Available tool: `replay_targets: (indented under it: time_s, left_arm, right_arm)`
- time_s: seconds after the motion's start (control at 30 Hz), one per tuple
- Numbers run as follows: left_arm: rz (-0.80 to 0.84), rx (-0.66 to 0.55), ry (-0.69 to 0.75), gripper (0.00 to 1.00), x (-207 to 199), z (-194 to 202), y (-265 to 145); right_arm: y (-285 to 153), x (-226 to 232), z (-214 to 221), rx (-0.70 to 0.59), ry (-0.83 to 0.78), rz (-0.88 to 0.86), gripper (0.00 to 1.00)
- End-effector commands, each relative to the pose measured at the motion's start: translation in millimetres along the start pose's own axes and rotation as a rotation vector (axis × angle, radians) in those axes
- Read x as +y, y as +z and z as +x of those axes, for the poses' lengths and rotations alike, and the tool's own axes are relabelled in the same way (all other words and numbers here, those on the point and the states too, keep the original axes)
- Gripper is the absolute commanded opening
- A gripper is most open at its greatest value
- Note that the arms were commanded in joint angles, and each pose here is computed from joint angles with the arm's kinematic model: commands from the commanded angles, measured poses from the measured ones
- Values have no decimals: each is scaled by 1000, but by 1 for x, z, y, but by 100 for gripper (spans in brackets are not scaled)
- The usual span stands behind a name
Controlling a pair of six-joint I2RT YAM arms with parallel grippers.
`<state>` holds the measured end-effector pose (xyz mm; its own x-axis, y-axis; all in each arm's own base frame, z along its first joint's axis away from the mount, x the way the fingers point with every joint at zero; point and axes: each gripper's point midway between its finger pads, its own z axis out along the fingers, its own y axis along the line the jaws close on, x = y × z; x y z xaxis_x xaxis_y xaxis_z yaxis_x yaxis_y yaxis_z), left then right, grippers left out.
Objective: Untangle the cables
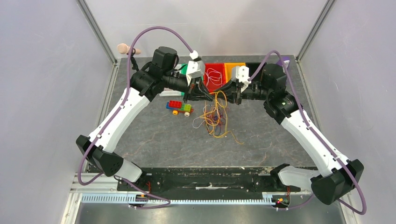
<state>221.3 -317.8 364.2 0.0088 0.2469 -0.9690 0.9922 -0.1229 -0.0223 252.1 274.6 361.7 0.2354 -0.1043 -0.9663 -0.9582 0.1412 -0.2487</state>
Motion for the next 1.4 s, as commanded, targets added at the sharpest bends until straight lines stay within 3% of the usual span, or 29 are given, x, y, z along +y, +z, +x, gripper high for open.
replay_targets:
  time_s: [0.0,0.1,0.2,0.3,0.43,0.63,0.77,0.97,1.03,1.23,1.37]
  left_arm:
    - [44,-15,79,2,-13,-13,-1]
    - [-14,13,104,7,-9,-8,-6]
    - [-173,39,70,51,7,-5,-21]
    - [-327,-45,-21,73,28,-18,-51]
    - [-279,-111,30,74,9,-45,-56]
    - [-311,-65,191,75,4,-52,-28]
    - [-270,-90,183,76,6,-64,-14]
    - [-248,12,274,77,10,-35,5]
    - [-225,35,283,71,9,-23,8]
    - [-245,135,233,4,17,26,11]
    - [-359,118,99,2,41,61,0]
  right_arm:
    - [1,6,-17,-31,-46,-48,2]
    - [-3,-10,-10,20,-90,43,0]
    - [-15,-38,3,116,-185,200,0]
    - [-27,-50,18,196,-284,279,0]
    - [-30,-44,36,272,-302,225,0]
    - [-26,-40,44,286,-257,189,0]
    - [-25,-38,44,286,-236,185,0]
    - [-24,-34,38,263,-231,170,0]
    - [-23,-33,34,251,-223,163,0]
    - [-22,-32,5,156,-183,177,0]
    - [-31,-38,-26,15,-91,187,0]
